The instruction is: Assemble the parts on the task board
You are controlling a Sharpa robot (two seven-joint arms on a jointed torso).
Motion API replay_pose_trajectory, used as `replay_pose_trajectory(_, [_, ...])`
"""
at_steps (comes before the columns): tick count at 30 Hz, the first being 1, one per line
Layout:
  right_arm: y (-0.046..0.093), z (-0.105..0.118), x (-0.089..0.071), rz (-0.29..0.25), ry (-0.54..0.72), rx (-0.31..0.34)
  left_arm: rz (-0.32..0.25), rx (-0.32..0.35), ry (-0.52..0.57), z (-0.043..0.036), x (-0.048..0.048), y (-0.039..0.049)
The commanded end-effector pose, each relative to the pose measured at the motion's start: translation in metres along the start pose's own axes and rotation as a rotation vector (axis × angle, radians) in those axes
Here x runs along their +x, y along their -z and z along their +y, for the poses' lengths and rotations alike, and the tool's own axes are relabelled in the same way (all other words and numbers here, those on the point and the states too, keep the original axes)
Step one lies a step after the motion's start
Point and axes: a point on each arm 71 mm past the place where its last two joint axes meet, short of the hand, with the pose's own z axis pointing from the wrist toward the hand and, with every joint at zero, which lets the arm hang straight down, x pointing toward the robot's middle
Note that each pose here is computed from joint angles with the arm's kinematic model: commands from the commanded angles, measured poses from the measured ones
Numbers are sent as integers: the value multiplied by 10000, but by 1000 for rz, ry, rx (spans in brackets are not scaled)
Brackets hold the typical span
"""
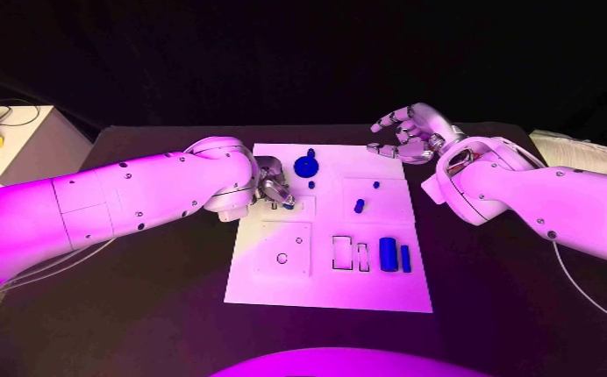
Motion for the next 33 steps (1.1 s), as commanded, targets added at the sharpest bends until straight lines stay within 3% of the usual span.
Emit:
replay_pose_trajectory(1, [1,3,14,14,3,-4,37,8,-8,-30,44,-6])
replay_pose_trajectory(33, [1,-3,15,14,4,-4,47,18,-23,-139,63,-55])
